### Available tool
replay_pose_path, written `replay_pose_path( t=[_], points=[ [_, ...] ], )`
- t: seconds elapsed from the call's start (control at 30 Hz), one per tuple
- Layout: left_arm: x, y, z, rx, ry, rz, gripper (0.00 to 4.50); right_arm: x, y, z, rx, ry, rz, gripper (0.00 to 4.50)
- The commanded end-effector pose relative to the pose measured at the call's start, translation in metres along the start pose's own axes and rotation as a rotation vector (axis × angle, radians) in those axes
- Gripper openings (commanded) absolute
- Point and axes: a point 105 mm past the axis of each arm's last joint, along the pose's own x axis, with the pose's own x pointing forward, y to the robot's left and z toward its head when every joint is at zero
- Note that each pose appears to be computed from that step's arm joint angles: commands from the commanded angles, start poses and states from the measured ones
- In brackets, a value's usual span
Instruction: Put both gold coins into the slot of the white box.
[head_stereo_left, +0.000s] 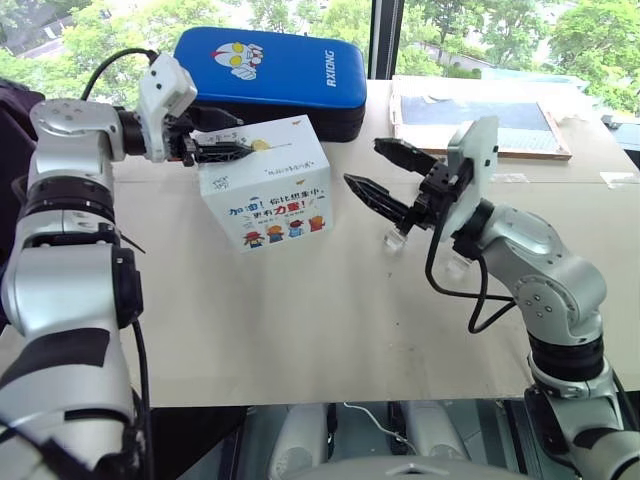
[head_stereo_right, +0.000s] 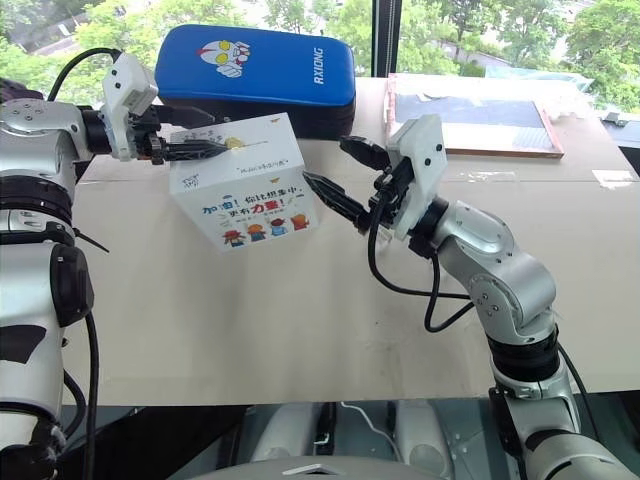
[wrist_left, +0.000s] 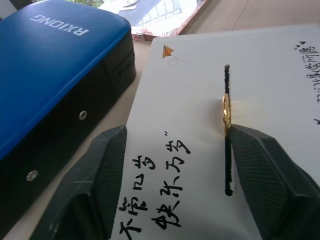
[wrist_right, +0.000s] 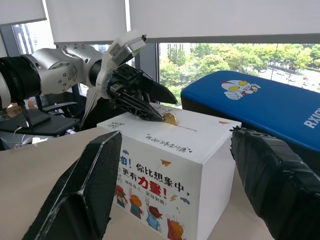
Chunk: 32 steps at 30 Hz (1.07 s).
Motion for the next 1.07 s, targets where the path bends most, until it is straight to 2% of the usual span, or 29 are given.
replay_pose_path(
  t=[0.03, 0.27, 0.37, 0.43, 0.6, 0.73, 0.93, 1.07],
  points=[
    [-0.005, -0.004, 0.022, -0.021, -0.096, -0.063, 3.05, -0.005, 0.003, 0.008, -0.031, -0.02, 0.008, 3.72],
    [-0.015, -0.01, 0.045, -0.043, -0.219, -0.122, 3.05, -0.014, -0.006, 0.003, -0.026, 0.006, -0.015, 3.72],
    [-0.017, -0.022, 0.049, -0.035, -0.231, -0.183, 3.05, -0.022, -0.009, 0.0, -0.019, 0.015, -0.025, 3.72],
    [-0.017, -0.041, 0.052, -0.036, -0.25, -0.253, 3.05, -0.033, -0.012, -0.005, -0.013, 0.034, -0.036, 3.72],
    [-0.006, -0.119, 0.051, -0.102, -0.263, -0.368, 3.05, -0.074, -0.01, -0.012, 0.015, 0.044, -0.036, 3.72],
    [0.008, -0.181, 0.015, -0.156, -0.179, -0.349, 3.05, -0.114, -0.004, -0.039, 0.053, 0.143, -0.048, 3.72],
    [0.027, -0.206, -0.043, -0.211, -0.066, -0.17, 3.05, -0.159, 0.007, -0.092, 0.06, 0.347, -0.055, 3.72],
    [0.037, -0.211, -0.07, -0.288, -0.063, -0.094, 3.05, -0.174, 0.011, -0.11, 0.055, 0.389, -0.056, 3.72]
  ],
)
